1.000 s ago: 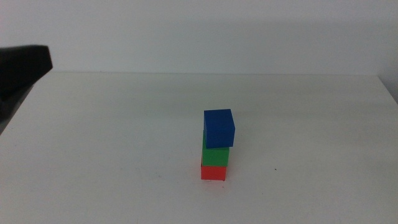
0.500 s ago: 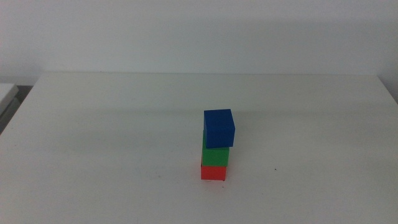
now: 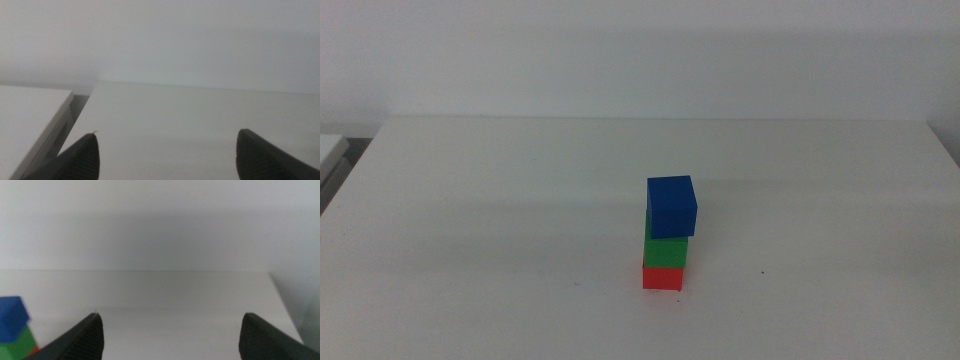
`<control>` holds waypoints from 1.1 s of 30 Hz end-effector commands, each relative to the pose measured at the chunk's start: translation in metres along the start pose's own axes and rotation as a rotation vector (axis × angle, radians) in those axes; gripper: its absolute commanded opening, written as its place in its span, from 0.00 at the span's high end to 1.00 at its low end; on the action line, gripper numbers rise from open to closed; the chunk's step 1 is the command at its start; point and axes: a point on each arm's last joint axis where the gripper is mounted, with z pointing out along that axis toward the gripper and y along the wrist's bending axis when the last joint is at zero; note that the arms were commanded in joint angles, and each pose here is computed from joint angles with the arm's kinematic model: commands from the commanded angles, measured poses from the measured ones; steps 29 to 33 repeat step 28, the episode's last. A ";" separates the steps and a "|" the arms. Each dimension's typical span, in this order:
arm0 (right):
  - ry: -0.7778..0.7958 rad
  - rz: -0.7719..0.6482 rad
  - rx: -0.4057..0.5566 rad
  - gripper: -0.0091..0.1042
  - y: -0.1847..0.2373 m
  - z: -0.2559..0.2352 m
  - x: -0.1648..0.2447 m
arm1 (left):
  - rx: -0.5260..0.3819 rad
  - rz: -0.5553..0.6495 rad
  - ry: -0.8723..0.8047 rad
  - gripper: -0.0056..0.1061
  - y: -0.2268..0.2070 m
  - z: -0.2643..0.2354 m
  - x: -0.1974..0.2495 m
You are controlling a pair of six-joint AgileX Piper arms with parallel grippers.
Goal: Stack red cubes first, then green, then blue cubes in a specific spot.
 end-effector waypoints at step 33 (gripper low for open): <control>-0.015 -0.237 0.112 0.10 -0.013 -0.002 0.105 | -0.002 0.042 -0.047 0.11 0.010 0.007 0.101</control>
